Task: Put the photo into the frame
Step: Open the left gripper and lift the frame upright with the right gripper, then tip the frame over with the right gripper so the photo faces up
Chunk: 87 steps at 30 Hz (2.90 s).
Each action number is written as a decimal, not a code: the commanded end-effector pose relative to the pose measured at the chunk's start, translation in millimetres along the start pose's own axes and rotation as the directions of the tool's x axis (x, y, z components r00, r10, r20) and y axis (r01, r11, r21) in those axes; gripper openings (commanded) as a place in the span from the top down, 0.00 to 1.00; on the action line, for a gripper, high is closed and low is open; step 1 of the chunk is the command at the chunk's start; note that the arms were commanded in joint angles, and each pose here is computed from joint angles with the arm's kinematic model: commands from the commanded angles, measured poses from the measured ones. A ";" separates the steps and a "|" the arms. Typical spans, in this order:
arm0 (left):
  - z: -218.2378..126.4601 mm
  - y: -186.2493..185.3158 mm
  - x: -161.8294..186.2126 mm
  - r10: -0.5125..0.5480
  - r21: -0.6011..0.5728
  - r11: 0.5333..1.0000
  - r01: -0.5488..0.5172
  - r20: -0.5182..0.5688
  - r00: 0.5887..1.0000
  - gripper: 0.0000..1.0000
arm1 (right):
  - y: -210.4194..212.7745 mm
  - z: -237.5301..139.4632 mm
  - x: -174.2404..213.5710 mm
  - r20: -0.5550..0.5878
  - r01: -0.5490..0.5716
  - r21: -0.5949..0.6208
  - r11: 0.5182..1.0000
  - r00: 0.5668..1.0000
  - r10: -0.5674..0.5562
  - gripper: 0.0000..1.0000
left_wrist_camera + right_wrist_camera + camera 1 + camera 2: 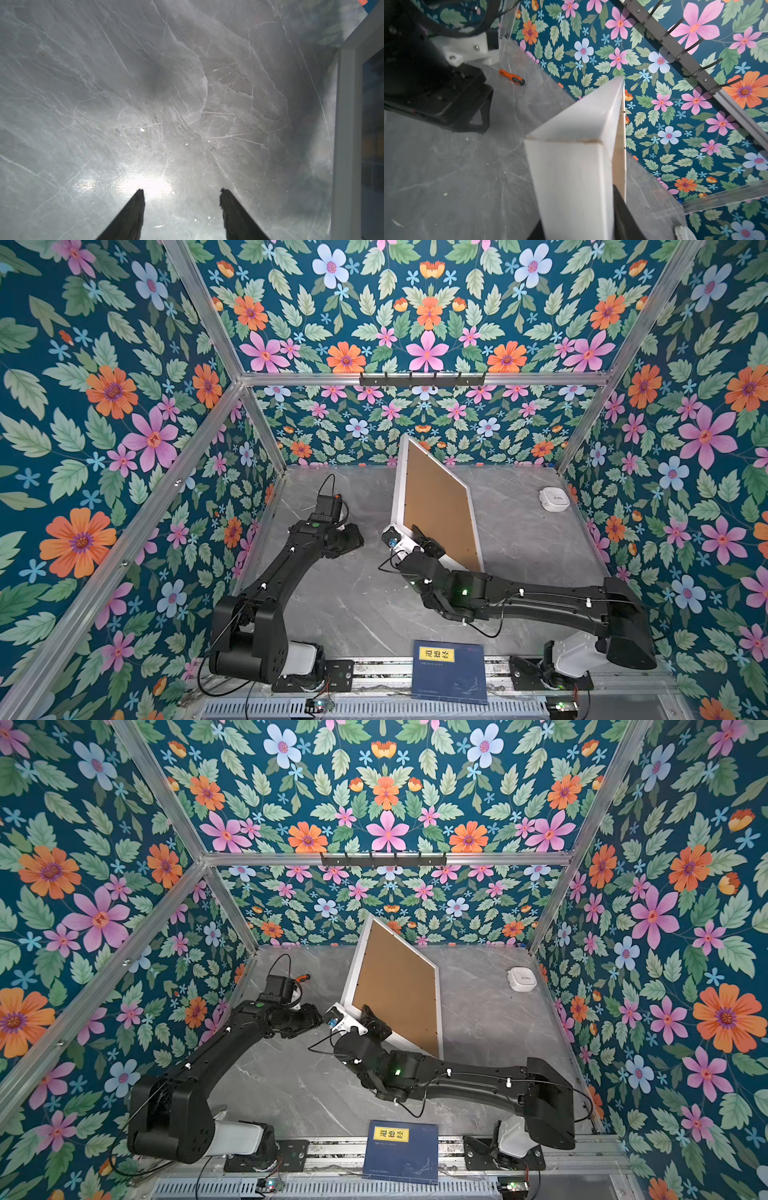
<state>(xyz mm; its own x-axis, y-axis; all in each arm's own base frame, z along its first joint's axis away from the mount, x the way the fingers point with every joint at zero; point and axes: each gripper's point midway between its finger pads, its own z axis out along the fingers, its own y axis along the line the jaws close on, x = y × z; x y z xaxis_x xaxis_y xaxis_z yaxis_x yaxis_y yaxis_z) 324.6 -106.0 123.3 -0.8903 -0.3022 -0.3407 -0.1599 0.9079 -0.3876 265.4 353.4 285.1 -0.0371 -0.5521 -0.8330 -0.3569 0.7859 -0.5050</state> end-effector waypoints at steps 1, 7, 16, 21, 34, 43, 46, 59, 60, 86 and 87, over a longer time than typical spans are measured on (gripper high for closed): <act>1.9 -2.3 -3.5 0.001 0.013 1.000 -0.001 0.009 1.000 0.39 | -5.7 -6.4 -30.0 0.087 -0.271 -0.115 0.956 0.956 0.282 1.00; 2.3 -2.8 -4.0 -0.001 0.015 1.000 0.000 0.011 1.000 0.39 | -41.6 -7.7 -19.7 0.040 -0.420 -0.123 0.899 0.903 0.428 1.00; 8.1 -4.8 -5.3 -0.009 0.028 1.000 0.009 0.006 1.000 0.39 | -82.1 -18.2 20.3 -0.054 -0.657 -0.131 0.743 0.753 0.656 1.00; 13.7 -7.3 -5.8 -0.016 0.040 0.999 0.016 -0.003 1.000 0.39 | -88.6 -23.4 50.5 -0.111 -0.704 -0.088 0.705 0.710 0.695 1.00; 23.6 -17.2 0.3 -0.036 0.109 0.993 0.038 -0.022 0.999 0.39 | -106.0 -23.5 96.7 -0.221 -0.868 -0.114 0.483 0.496 0.839 1.00; 33.2 -24.1 7.5 -0.042 0.161 0.986 0.048 -0.043 0.998 0.39 | -100.5 -17.2 121.0 -0.324 -0.944 -0.091 0.316 0.328 0.887 1.00; 35.5 -25.7 7.8 -0.040 0.162 0.986 0.047 -0.044 0.998 0.39 | -97.0 -17.1 129.0 -0.350 -0.959 -0.069 0.274 0.280 0.894 1.00; 44.3 -21.9 16.7 -0.037 0.134 0.990 0.044 -0.051 0.998 0.39 | -67.1 -16.9 181.4 -0.422 -0.989 0.079 0.124 0.080 0.903 1.00; 45.5 -21.3 17.8 -0.036 0.131 0.990 0.043 -0.052 0.998 0.39 | -64.6 -17.0 186.0 -0.426 -0.989 0.089 0.118 0.069 0.902 1.00; 59.6 -22.1 16.3 -0.049 0.135 0.989 0.053 -0.039 0.998 0.38 | -0.7 -26.6 284.5 -0.568 -0.937 0.347 0.030 -0.185 0.802 1.00; 59.7 -22.0 15.6 -0.049 0.133 0.990 0.053 -0.038 0.998 0.38 | 0.9 -27.8 288.9 -0.565 -0.930 0.368 0.027 -0.200 0.800 1.00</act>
<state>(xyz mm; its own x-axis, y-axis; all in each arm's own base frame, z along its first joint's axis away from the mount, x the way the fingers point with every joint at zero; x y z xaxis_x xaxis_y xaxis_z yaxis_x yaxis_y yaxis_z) 334.4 -147.7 72.4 -0.9043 -0.3279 -0.2734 -0.1514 0.8452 -0.5126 271.9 207.7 116.2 -0.7273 0.6658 -0.1664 0.2280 0.4632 0.8564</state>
